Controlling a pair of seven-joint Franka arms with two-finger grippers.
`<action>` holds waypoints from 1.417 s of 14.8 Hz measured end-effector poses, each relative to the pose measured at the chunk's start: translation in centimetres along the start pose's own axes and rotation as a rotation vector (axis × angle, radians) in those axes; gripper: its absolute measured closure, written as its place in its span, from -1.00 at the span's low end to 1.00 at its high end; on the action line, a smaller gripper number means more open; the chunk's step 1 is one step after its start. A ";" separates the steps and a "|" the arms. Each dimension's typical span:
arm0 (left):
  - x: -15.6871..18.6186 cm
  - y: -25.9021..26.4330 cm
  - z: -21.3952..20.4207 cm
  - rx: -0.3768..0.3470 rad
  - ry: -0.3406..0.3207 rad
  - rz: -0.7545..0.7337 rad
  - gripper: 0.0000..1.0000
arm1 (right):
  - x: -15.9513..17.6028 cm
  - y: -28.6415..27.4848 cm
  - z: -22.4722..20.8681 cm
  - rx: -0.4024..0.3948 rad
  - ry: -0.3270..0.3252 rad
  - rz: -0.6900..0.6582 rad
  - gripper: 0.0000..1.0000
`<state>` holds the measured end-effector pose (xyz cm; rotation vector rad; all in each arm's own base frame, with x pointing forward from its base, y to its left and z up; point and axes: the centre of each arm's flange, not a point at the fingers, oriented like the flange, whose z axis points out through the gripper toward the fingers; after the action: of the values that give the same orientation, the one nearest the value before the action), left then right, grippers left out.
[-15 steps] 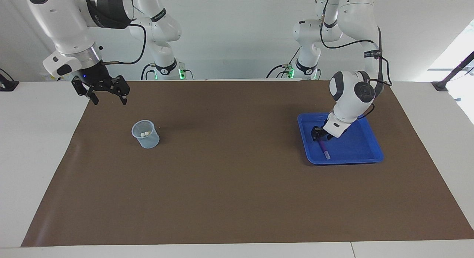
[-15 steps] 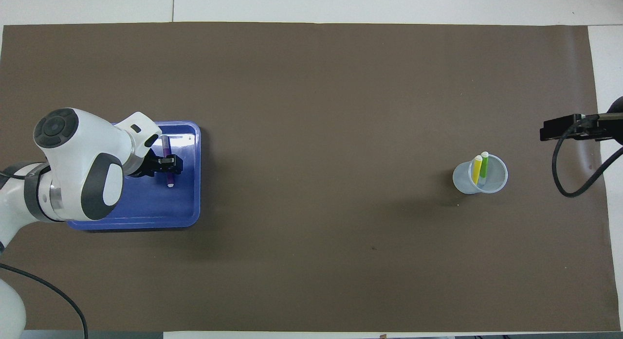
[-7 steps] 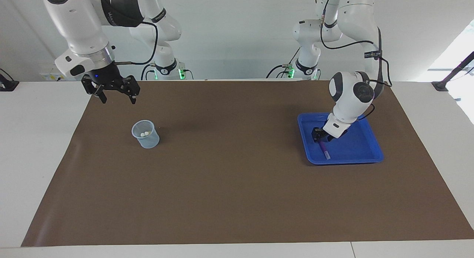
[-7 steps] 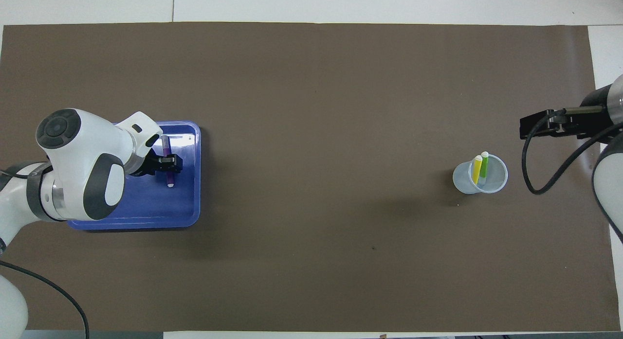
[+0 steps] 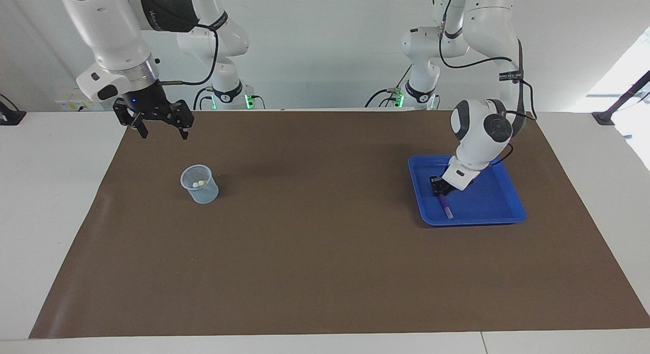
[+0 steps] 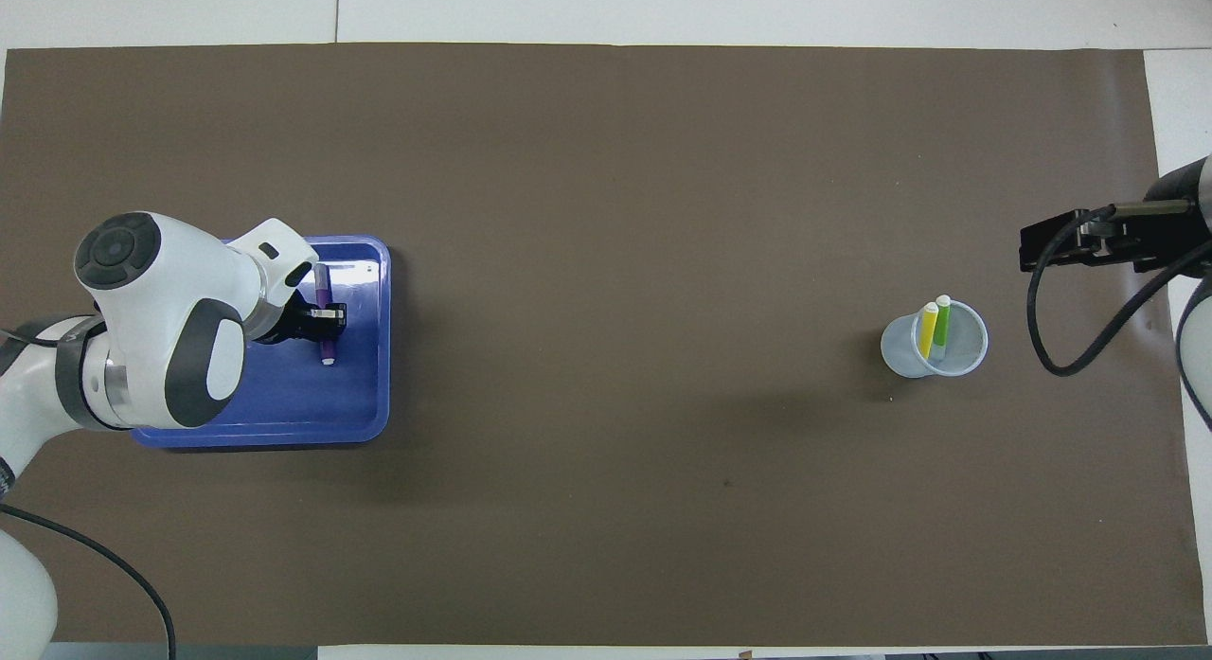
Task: Transfer and insert pens with both arms
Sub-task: 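Lower the left gripper onto the purple pen in the tray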
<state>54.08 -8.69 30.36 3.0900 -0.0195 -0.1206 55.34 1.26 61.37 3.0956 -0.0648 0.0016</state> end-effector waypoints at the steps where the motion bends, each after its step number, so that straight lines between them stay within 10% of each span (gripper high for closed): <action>1: 0.0 0.0 0.0 0.000 0.000 0.000 0.67 | 0.1 0.1 -0.3 0.000 -0.002 0.002 -1.00; 21: 1.9 -0.4 -9.2 -0.051 -0.123 -0.076 0.67 | -0.7 -0.7 -0.9 0.066 -0.024 0.034 -1.00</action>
<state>56.73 -7.84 39.34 3.0283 0.0946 -0.3088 54.72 2.07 62.24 3.1603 -0.1212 -0.0328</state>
